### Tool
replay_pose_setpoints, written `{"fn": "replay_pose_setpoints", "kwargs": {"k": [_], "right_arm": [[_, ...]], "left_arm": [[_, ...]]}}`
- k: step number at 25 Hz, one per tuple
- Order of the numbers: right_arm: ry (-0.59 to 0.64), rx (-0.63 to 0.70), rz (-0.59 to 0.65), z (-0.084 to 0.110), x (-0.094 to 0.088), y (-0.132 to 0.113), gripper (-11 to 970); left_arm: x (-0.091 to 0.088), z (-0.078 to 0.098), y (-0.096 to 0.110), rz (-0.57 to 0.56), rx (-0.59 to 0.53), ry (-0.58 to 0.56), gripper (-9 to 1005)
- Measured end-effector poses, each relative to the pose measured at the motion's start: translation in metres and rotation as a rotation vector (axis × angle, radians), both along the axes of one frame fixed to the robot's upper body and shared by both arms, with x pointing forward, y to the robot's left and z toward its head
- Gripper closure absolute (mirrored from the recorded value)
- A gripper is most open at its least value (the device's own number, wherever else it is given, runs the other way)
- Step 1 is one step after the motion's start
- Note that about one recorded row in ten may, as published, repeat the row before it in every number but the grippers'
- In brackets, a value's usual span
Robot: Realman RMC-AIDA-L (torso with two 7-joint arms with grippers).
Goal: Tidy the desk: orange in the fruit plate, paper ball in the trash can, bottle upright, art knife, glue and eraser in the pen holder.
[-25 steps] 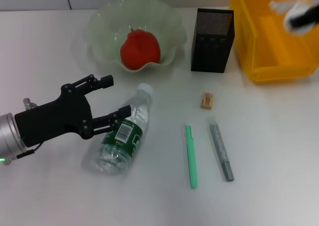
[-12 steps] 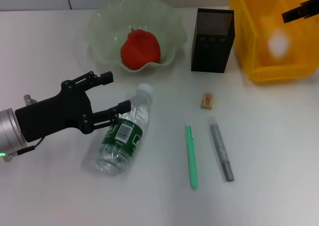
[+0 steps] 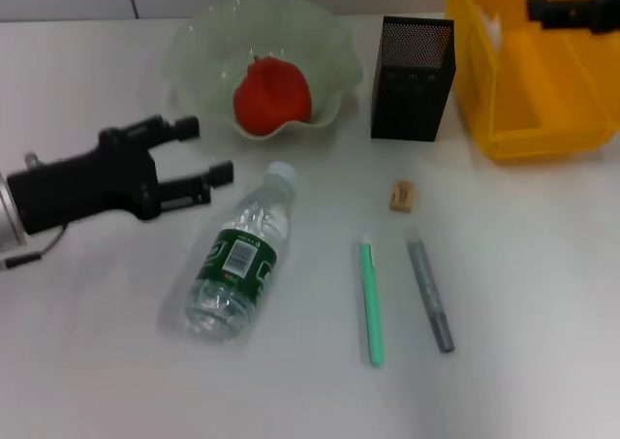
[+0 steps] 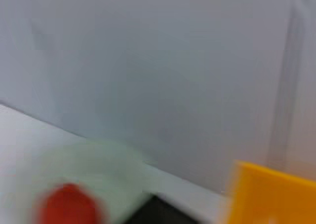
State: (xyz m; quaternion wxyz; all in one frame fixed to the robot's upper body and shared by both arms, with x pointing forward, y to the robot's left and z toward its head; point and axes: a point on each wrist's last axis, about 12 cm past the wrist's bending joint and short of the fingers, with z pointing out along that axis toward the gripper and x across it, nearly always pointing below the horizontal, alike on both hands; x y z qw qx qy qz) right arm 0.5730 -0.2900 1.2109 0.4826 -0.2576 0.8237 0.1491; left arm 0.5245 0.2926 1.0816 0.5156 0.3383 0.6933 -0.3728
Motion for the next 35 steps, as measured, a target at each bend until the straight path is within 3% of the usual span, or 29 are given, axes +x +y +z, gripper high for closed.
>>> {"fn": "replay_pose_setpoints", "kwargs": {"k": [3,5,7,11,15,16,21,23,25,35], "right_arm": [[-0.120,0.123,0.162,-0.026,-0.042,-0.004,106],[-0.207,0.181,0.239,-0.045,-0.067,-0.008,106],[-0.256,0.231,0.282,-0.063,-0.083,-0.013,106],[-0.265,0.269,0.363,-0.098,-0.106,-0.018,106],[-0.297,0.245,0.417,-0.132,-0.123,-0.018,107],[-0.286,0.250,0.416,-0.144,-0.126,-0.016,107],[-0.250,0.265,0.410,-0.163,-0.128,-0.013,106],[-0.244,0.266,0.409,-0.165,-0.129,-0.013,106],[-0.226,0.266,0.408,-0.170,-0.131,-0.014,106],[-0.206,0.257,0.399,-0.173,-0.133,-0.016,106]], "left_arm": [[0.006,0.018,0.000,0.023,0.042,0.018,164],[0.006,0.029,-0.011,0.036,0.124,0.014,164],[0.004,0.043,-0.034,0.079,0.222,-0.009,165],[0.000,0.078,-0.075,0.176,0.316,-0.014,167],[-0.006,0.091,-0.113,0.223,0.435,0.079,169],[-0.006,0.091,-0.122,0.240,0.463,0.117,169],[0.003,0.079,-0.151,0.309,0.503,0.298,174],[0.005,0.073,-0.154,0.296,0.503,0.313,177],[0.013,0.055,-0.153,0.294,0.508,0.342,180],[0.028,0.038,-0.148,0.318,0.513,0.339,195]]}}
